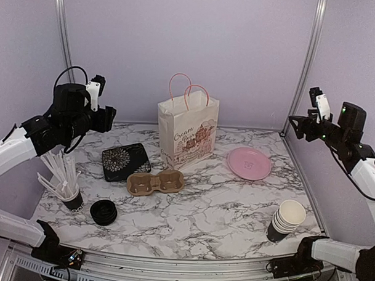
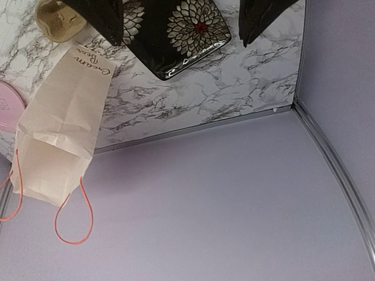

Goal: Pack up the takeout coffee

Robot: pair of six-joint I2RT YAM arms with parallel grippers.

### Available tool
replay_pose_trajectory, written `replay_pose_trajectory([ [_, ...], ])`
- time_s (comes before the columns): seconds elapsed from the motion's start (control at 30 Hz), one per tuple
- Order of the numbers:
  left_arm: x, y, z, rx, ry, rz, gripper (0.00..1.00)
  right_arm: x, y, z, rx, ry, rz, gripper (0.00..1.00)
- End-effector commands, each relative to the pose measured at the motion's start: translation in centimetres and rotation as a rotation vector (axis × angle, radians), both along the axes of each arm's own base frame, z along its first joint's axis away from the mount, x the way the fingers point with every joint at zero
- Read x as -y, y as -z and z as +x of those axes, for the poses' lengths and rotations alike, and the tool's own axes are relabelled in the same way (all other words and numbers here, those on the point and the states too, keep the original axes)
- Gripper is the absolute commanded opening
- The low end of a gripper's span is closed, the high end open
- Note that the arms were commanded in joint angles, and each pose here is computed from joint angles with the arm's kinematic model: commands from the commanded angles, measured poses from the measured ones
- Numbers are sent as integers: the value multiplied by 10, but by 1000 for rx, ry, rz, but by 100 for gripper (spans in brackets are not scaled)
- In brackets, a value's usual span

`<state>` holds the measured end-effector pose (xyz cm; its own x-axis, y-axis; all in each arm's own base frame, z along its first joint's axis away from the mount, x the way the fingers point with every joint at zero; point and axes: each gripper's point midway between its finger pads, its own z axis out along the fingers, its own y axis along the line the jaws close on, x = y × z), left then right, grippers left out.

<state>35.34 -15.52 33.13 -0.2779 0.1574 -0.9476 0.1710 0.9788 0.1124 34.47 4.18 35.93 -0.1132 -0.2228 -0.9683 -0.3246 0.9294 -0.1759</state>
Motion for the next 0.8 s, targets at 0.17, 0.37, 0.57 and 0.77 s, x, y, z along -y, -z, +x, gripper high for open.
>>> replay_pose_trajectory([
  [0.17,78,18,-47,-106,366,-40,69,-23,21,-66,-108,-201,-253,96],
  [0.37,131,34,-81,-169,557,-20,68,-27,51,-111,-194,-351,-485,90],
  [0.57,168,58,-107,-221,682,47,68,-26,93,-149,-372,-489,-612,84],
  [0.77,187,75,-117,-260,737,85,68,-18,137,-165,-539,-582,-723,68],
])
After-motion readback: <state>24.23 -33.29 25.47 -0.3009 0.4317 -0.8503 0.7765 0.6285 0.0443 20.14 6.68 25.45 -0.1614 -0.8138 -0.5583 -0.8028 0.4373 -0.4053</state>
